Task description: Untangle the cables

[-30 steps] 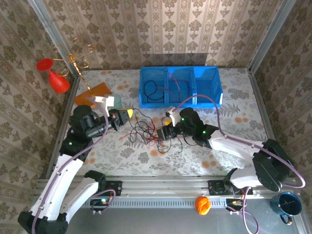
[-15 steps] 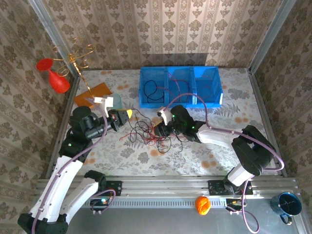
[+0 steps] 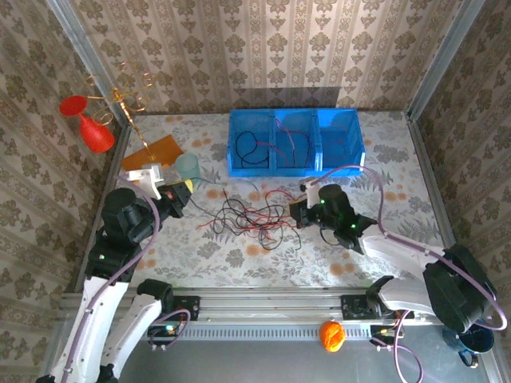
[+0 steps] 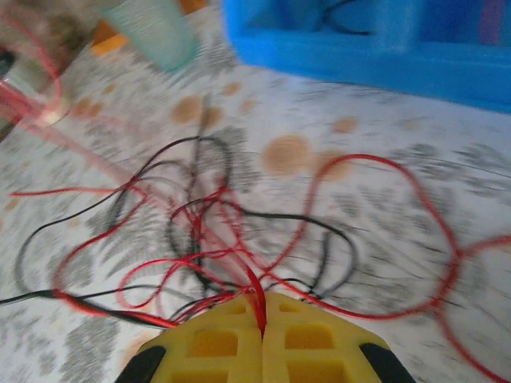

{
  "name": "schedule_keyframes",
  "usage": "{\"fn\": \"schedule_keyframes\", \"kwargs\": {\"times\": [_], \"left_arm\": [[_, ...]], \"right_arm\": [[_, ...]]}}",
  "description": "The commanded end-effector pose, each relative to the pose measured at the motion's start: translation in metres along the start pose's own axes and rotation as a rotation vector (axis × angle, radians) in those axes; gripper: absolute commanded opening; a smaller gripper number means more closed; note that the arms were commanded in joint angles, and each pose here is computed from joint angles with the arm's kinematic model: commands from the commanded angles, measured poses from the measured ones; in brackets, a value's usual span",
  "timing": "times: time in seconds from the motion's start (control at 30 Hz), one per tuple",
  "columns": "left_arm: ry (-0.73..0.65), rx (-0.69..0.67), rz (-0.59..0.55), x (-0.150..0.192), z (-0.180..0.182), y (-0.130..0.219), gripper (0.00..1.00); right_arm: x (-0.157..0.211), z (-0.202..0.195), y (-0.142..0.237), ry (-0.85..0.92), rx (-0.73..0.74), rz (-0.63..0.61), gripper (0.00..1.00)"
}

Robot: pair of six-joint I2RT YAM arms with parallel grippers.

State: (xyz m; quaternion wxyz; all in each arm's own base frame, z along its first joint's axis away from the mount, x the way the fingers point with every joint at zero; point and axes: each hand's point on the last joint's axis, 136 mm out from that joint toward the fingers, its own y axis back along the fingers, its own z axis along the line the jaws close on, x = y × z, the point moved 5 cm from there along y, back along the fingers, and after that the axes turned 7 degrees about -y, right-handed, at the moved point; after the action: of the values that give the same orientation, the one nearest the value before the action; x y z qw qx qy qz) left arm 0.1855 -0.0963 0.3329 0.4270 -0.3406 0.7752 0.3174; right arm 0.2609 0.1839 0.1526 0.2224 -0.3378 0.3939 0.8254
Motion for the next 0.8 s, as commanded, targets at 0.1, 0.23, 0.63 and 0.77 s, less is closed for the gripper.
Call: {"fn": "schedule_keyframes", "kwargs": {"times": [0.1, 0.23, 0.63, 0.77], "left_arm": [[-0.006, -0.071, -0.086, -0.022, 0.003, 0.011, 0.0], [-0.014, -0.027, -0.129, -0.045, -0.009, 0.012, 0.0], [-0.072, 0.223, -0.238, -0.143, -0.075, 0.019, 0.0], [-0.085, 0.283, -0.258, -0.167, -0.091, 0.02, 0.0]], "right_arm": [[0.007, -0.049, 0.017, -0.13, 0.253, -0.02, 0.0], [0.017, -0.063, 0.016, -0.155, 0.333, 0.006, 0.0], [0.029, -0.094, 0.019, -0.207, 0.506, 0.038, 0.0], [0.03, -0.098, 0.017, -0.221, 0.513, 0.047, 0.0]]}}
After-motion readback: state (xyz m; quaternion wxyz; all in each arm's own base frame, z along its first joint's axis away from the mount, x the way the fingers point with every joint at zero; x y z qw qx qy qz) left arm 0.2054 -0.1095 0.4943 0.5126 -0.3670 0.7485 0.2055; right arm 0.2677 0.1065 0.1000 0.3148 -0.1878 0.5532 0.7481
